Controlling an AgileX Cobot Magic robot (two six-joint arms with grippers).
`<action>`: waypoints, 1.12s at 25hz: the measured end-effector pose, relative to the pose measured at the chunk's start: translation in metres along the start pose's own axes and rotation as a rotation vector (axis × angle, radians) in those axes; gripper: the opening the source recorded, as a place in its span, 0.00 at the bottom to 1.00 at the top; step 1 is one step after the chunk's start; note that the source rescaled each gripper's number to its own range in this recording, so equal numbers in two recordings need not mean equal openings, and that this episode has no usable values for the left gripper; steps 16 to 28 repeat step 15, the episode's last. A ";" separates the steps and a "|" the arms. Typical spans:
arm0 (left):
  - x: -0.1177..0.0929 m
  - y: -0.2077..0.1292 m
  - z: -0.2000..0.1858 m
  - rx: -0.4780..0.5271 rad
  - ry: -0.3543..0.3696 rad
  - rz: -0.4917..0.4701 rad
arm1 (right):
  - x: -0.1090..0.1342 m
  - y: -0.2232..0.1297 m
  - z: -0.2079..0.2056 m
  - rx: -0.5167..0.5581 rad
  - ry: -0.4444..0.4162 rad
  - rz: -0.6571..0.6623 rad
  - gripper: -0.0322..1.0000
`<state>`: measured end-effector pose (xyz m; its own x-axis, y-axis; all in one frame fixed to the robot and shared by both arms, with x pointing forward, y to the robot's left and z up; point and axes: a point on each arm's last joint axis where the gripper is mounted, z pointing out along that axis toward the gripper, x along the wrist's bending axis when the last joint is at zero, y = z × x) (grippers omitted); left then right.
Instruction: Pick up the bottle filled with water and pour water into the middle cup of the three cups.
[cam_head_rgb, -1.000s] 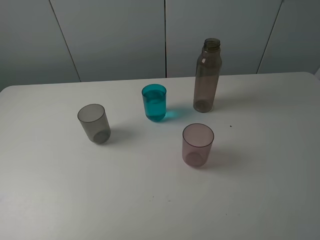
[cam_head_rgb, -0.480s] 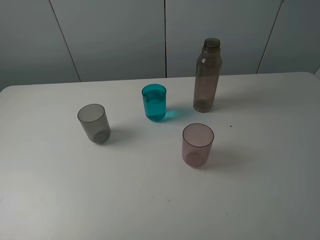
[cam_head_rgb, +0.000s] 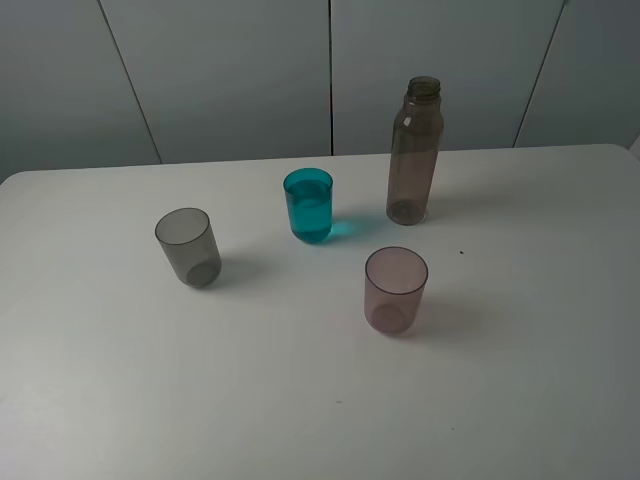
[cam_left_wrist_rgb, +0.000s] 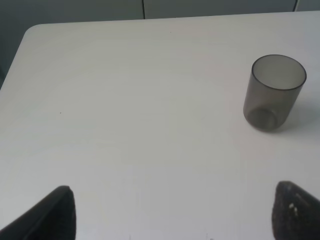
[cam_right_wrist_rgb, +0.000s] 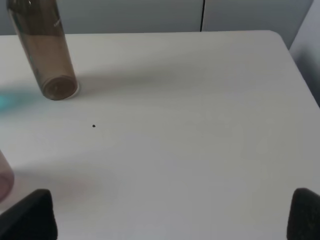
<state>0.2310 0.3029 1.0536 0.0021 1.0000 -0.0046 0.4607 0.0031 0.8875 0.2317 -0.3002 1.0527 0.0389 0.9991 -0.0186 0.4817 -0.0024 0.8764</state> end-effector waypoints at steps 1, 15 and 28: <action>0.000 0.000 0.000 0.000 0.000 0.000 | 0.000 0.000 0.000 0.000 -0.002 -0.001 1.00; 0.000 0.000 0.000 0.000 0.000 0.000 | 0.001 0.000 0.000 0.000 0.013 -0.013 1.00; 0.000 0.000 0.000 0.000 0.000 0.000 | 0.001 0.000 0.000 0.000 0.013 -0.013 1.00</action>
